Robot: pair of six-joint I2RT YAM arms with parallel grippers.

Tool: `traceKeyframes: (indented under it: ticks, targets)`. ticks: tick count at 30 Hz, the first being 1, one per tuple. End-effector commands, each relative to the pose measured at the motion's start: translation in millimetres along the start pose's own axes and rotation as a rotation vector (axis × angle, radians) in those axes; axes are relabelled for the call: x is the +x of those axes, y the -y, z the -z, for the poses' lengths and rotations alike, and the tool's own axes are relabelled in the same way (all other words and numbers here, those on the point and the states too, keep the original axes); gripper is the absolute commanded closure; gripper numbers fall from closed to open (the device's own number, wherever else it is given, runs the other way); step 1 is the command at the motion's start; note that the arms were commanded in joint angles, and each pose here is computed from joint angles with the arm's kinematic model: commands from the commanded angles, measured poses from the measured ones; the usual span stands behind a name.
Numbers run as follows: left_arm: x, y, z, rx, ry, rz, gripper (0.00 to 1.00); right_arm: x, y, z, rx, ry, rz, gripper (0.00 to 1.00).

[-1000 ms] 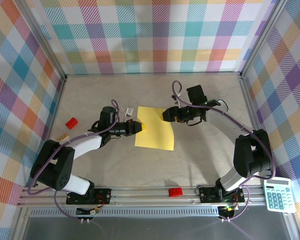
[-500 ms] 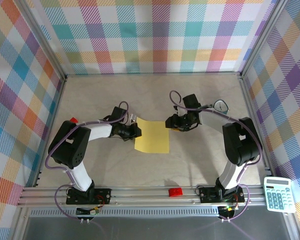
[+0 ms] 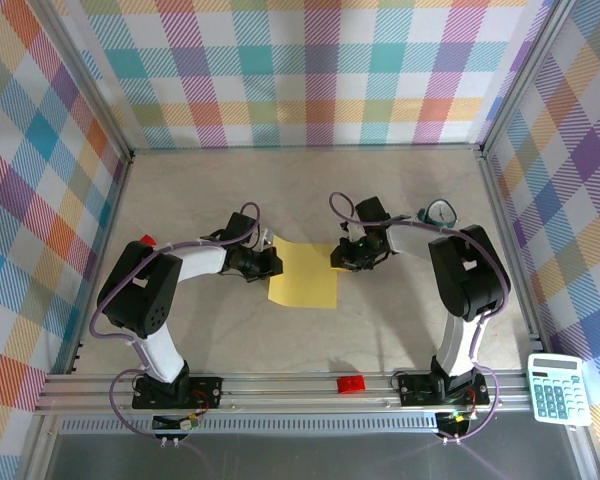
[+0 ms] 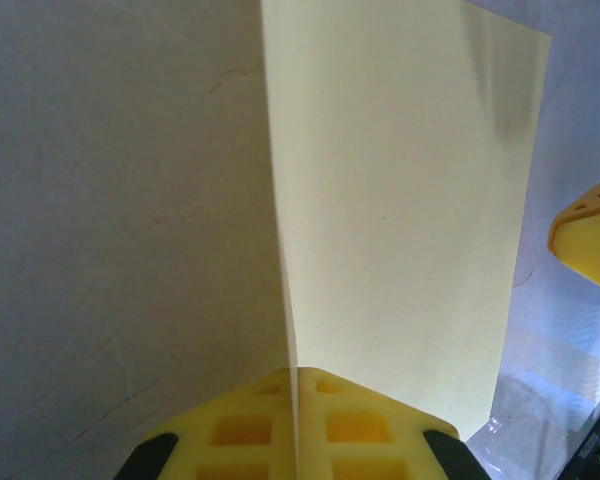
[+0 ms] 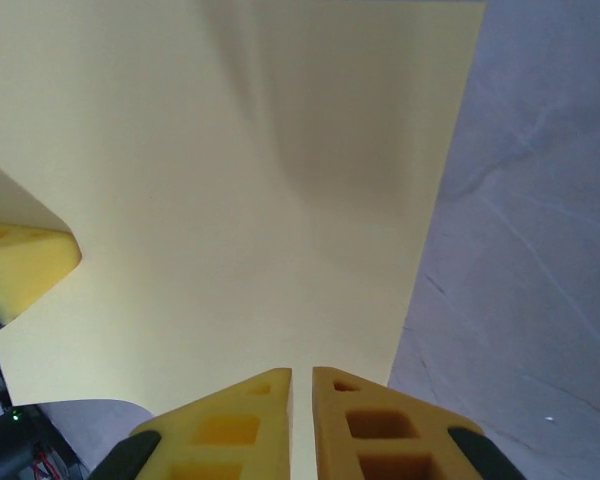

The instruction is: Fold a paper plane with a square sheet of paper (fold left side to right side)

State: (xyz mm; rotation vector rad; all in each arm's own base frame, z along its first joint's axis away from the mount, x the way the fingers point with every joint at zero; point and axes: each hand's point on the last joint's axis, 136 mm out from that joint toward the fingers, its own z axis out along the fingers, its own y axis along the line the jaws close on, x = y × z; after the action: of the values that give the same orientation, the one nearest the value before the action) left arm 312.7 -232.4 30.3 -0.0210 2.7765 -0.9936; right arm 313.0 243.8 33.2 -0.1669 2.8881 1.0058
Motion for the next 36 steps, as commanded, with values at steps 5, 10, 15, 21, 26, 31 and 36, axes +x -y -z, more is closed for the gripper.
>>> traceKeyframes:
  ticks: [5, 10, 15, 21, 26, 31, 36]
  targets:
    - [5.5, 1.4, 6.2, -0.021, 0.016, 0.030, 1.00, 9.7, 4.5, -8.0, 0.004, -0.029, -0.018, 0.87]
    - [6.4, 0.3, 7.1, -0.028, 0.020, 0.037, 1.00, 10.4, 8.6, -10.2, 0.022, -0.037, -0.022, 0.88]
    - [6.4, 4.3, 8.9, -0.016, 0.020, 0.035, 0.97, 13.9, 14.6, -16.5, 0.039, -0.058, -0.035, 0.90]
    - [1.8, 15.6, 18.0, 0.003, 0.035, 0.014, 0.79, 19.3, 25.9, -20.1, 0.093, -0.079, -0.041, 0.92]
    - [-2.8, 31.6, 26.8, 0.046, 0.047, -0.009, 0.66, 23.1, 32.8, -21.1, 0.125, -0.089, -0.038, 0.92]
    - [-3.4, 49.6, 28.8, 0.093, 0.040, -0.041, 0.56, 24.5, 34.2, -22.5, 0.132, -0.092, -0.039, 0.92]
    - [-1.6, 70.3, 23.4, 0.145, 0.026, -0.077, 0.50, 24.8, 33.0, -23.5, 0.129, -0.092, -0.034, 0.92]
